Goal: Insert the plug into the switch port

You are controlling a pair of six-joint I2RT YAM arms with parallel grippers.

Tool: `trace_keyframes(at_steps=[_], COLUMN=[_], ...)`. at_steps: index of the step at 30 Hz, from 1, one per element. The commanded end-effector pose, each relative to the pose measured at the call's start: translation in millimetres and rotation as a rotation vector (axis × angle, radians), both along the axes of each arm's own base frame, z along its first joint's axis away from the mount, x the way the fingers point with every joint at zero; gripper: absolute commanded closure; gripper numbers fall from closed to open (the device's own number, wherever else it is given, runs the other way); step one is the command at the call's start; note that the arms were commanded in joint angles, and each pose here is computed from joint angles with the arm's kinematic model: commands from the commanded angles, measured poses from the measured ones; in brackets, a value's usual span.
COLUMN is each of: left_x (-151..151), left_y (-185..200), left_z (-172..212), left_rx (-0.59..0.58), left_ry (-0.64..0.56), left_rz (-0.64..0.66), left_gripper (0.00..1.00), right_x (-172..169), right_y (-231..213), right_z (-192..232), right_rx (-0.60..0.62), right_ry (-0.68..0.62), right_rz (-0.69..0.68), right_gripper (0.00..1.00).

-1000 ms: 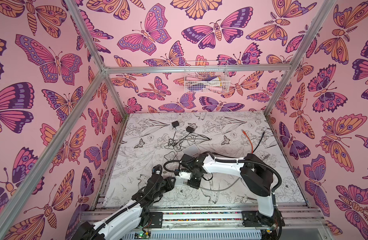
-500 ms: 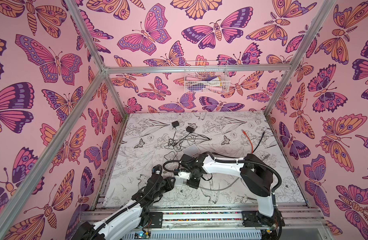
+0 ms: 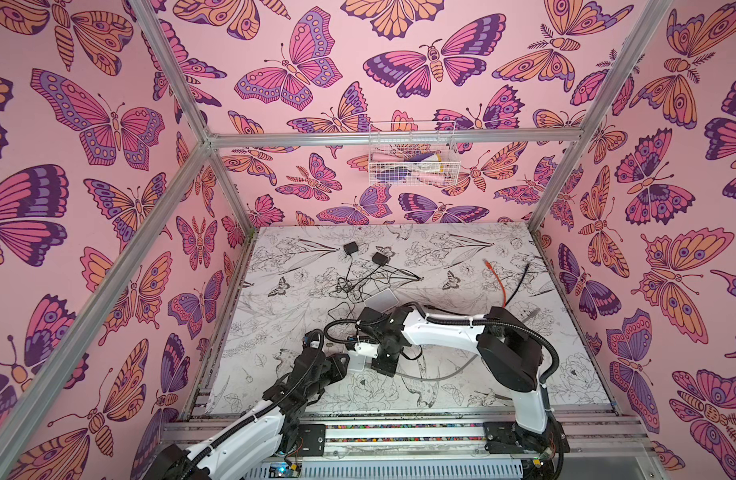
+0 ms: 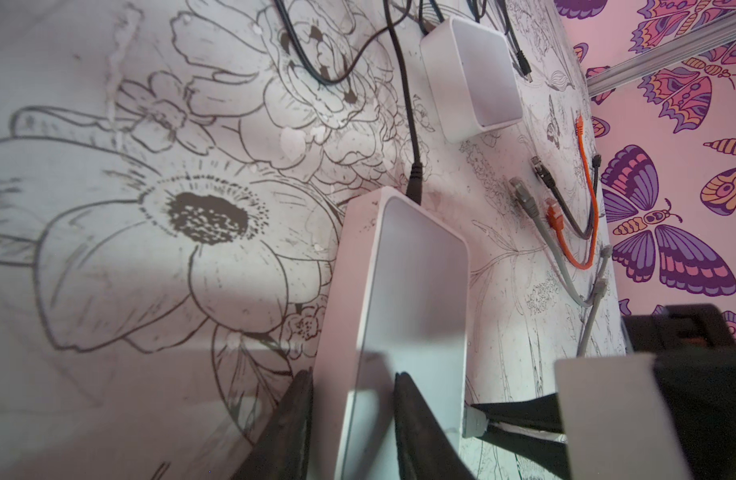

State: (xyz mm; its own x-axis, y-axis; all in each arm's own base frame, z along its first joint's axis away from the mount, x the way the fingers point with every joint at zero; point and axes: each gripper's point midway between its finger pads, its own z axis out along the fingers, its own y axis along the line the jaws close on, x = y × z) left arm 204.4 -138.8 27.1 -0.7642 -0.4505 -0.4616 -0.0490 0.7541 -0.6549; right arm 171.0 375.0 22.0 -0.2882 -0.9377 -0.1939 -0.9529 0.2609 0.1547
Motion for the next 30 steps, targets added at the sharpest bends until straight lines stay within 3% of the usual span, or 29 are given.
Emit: trace_keyframes(at_steps=[1,23,30], left_x=[-21,-33,-36], left_y=[-9,-22,-29], left_z=[-14,-13,-11], left_rx=[-0.025,-0.038,-0.031], left_ry=[0.049,0.052,0.047], left_rz=[-0.095,-0.174,-0.205], left_gripper=[0.66,0.67,0.68], right_x=[12,19,24], right_y=[54,80,103], right_z=[28,36,49], right_rx=[0.205,0.286,0.388], right_ry=[-0.045,-0.046,-0.052], right_rz=[0.053,0.063,0.07], right_gripper=[1.0,1.0,1.0])
